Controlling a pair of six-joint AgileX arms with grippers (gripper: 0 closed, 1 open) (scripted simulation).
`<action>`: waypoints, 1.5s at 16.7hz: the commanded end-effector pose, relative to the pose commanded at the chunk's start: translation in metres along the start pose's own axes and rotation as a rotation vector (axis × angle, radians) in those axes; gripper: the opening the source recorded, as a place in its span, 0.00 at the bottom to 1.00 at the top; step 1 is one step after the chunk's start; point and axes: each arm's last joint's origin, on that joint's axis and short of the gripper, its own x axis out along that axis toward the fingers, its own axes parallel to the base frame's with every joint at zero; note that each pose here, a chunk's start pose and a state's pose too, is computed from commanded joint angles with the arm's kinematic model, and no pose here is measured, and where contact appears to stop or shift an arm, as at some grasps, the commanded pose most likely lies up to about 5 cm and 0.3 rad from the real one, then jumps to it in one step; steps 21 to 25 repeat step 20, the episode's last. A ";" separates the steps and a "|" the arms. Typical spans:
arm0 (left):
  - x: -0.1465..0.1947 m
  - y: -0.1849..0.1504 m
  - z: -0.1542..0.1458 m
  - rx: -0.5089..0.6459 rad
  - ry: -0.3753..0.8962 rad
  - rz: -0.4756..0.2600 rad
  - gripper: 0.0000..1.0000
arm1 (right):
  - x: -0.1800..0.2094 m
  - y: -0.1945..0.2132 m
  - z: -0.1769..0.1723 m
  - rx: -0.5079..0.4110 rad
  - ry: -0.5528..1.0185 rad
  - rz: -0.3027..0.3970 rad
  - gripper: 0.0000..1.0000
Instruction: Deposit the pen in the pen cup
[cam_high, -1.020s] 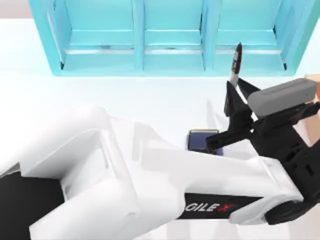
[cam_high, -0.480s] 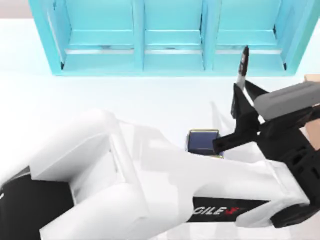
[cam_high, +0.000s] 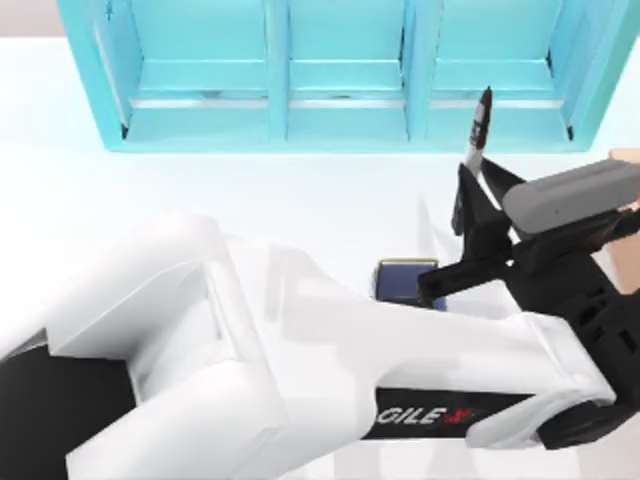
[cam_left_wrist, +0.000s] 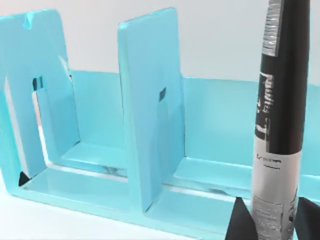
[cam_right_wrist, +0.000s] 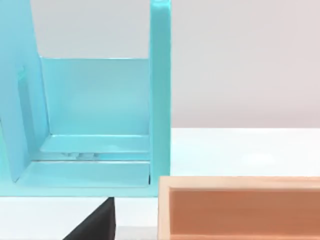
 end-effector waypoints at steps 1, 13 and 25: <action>0.000 0.000 0.000 0.000 0.000 0.000 0.00 | 0.000 0.000 0.000 0.000 0.000 0.000 1.00; 0.000 0.000 0.000 0.000 0.000 0.000 0.90 | 0.000 0.000 0.000 0.000 0.000 0.000 1.00; 0.000 0.000 0.000 0.000 0.000 0.000 1.00 | 0.000 0.000 0.000 0.000 0.000 0.000 1.00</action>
